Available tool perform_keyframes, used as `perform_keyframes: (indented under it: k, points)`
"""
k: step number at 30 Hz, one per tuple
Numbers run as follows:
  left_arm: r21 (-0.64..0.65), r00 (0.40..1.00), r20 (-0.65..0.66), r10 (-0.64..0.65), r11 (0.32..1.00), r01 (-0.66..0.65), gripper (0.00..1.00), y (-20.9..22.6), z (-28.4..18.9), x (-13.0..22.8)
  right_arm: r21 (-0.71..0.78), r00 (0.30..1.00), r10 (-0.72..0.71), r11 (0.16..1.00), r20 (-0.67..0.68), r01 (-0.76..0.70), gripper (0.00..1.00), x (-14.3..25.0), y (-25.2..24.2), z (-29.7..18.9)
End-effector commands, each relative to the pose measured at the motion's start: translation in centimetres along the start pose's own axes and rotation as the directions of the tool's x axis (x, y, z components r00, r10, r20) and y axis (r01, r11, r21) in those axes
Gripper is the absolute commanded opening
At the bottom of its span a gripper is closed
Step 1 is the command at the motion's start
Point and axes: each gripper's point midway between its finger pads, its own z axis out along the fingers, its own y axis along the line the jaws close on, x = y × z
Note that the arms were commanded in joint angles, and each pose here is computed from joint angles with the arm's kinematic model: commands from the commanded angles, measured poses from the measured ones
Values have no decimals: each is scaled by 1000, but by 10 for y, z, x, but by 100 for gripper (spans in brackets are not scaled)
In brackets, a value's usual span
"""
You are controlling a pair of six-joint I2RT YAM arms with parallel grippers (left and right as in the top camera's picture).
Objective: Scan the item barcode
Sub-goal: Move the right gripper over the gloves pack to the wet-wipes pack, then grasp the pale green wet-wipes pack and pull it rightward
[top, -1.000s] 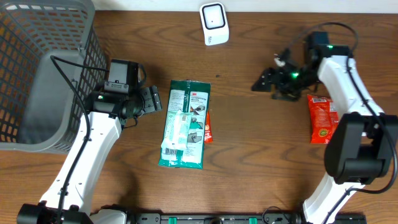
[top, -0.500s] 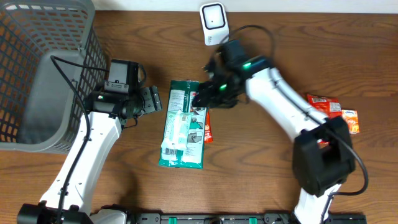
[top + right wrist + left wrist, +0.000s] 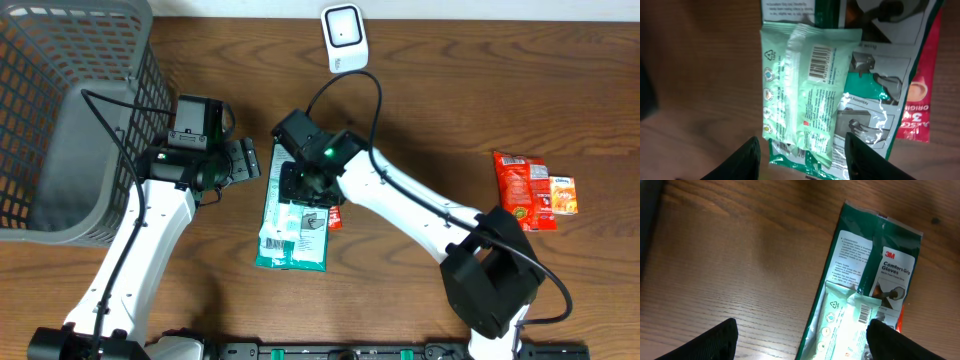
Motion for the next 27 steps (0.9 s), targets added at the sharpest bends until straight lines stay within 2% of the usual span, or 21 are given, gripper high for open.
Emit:
perform_keyframes:
  k: [1,9,21,22,23,26,27]
  points:
    - [-9,1000,8,15,1000,-15,83,1,-1,-5,69,995,90,993,37,-93,50,7,-12,16]
    - [-9,1000,9,15,1000,-15,83,1,-1,-5,51,994,107,993,38,-109,44,22,-19,43]
    - [-9,1000,9,15,1000,-15,83,1,-1,-5,-21,992,103,995,75,-101,44,23,-29,72]
    - [-9,1000,9,15,1000,-15,83,1,-1,-5,-17,992,103,995,73,-102,39,25,-31,73]
    - [-9,1000,9,15,1000,-15,83,1,-1,-5,-14,992,103,995,71,-102,28,25,-32,74]
    - [-9,1000,9,15,1000,-15,83,1,-1,-5,-7,994,91,996,68,-90,4,26,-34,74]
    - [-9,1000,8,15,1000,-15,83,1,-1,-5,-8,994,81,997,69,-80,1,25,-34,73]
